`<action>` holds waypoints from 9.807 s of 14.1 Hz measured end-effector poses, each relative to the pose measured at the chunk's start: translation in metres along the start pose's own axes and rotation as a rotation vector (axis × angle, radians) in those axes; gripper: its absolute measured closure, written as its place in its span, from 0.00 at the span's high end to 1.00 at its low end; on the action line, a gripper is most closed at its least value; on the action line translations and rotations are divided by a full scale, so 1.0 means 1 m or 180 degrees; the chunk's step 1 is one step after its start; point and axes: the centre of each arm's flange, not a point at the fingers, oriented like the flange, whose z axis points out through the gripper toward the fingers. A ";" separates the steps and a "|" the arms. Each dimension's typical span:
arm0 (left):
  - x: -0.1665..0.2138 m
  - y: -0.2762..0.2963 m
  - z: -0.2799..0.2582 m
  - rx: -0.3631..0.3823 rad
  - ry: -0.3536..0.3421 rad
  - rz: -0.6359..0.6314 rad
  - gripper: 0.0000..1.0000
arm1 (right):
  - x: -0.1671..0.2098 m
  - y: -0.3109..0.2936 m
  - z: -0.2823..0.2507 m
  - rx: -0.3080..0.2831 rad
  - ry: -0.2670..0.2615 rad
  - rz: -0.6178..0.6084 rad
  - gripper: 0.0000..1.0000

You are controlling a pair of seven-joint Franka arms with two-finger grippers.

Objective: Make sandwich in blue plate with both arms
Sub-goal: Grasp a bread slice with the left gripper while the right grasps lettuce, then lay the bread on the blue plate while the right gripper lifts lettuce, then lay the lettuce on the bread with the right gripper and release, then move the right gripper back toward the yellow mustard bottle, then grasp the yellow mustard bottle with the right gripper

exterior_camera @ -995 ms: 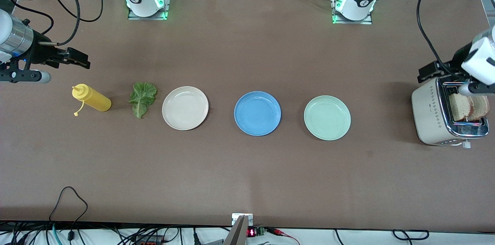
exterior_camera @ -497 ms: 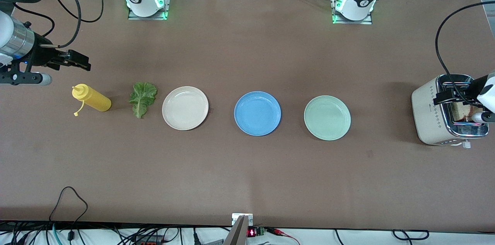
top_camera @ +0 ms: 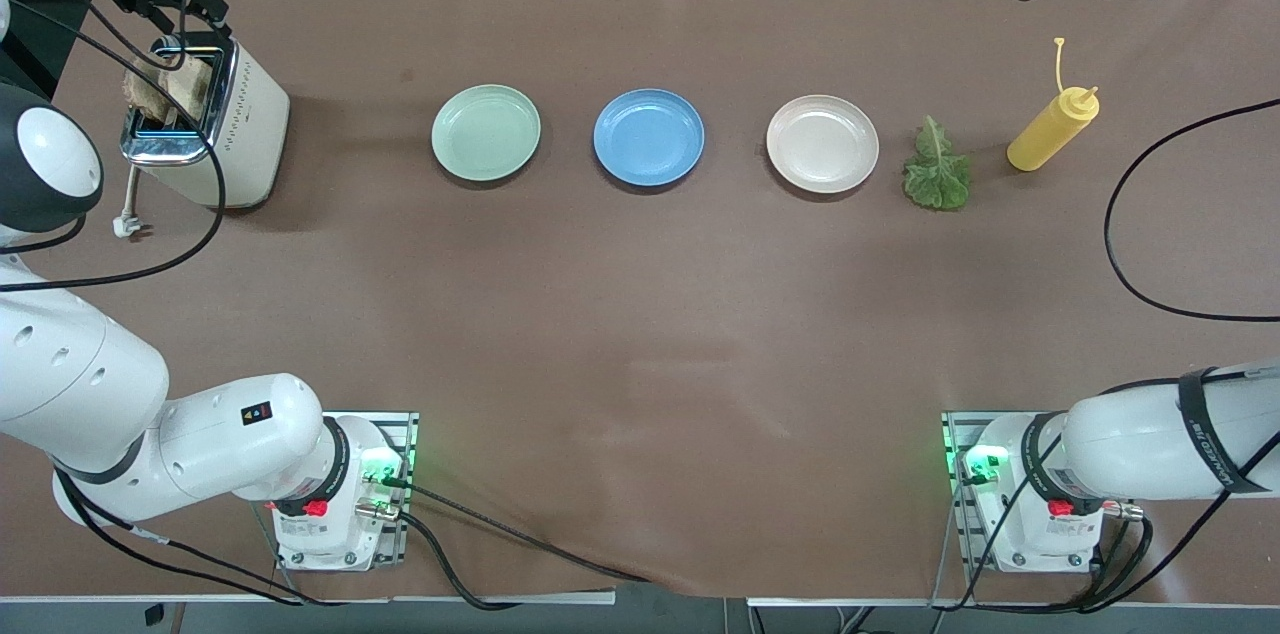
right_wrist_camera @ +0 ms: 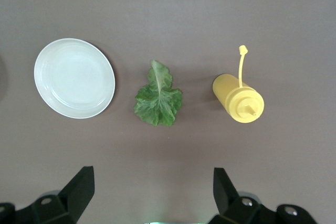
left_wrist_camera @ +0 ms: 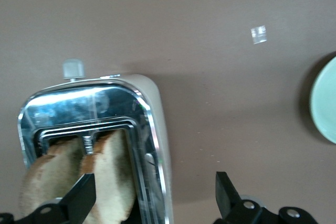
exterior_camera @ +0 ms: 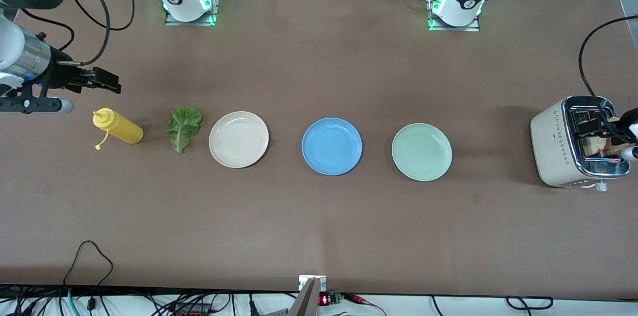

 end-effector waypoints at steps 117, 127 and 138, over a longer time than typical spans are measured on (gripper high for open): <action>0.029 0.230 -0.141 0.0152 0.0074 -0.0490 1.00 | 0.061 -0.195 0.115 0.0350 -0.0387 0.0993 1.00; 0.017 0.239 -0.139 0.0157 0.0123 -0.0449 1.00 | -0.004 0.098 0.093 0.0374 -0.0053 -0.1010 1.00; 0.017 0.235 -0.138 0.0157 0.0123 -0.0468 1.00 | -0.039 0.280 0.159 0.0682 0.1066 -0.3237 1.00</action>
